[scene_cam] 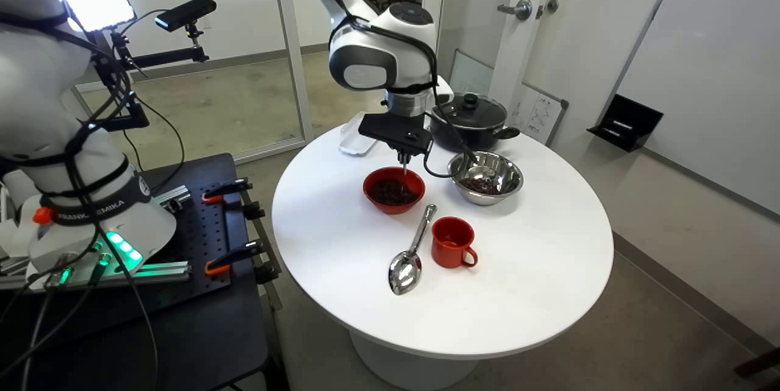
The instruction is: Use the spoon to mix the content in the red bowl
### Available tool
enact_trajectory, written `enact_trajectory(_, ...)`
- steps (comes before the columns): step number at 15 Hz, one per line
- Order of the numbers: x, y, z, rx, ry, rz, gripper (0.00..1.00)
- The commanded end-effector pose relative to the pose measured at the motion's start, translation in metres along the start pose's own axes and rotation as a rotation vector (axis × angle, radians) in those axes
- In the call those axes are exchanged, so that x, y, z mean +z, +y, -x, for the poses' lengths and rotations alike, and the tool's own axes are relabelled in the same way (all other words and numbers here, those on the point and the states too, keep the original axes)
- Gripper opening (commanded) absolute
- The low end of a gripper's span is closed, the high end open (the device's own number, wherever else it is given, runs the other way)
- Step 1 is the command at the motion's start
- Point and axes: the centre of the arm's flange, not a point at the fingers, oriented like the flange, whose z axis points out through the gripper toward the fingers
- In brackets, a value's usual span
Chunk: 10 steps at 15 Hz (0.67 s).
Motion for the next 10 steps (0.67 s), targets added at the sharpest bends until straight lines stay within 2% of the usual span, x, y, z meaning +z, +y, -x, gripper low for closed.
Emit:
enact_trajectory(1,-0.003,-0.002,0.001,0.012,-0.062,0.038,0.01)
enact_trajectory(5,-0.009,-0.007,0.001,0.022,-0.125,0.012,0.01)
enact_trajectory(10,-0.009,-0.016,0.001,0.032,-0.165,-0.098,0.01)
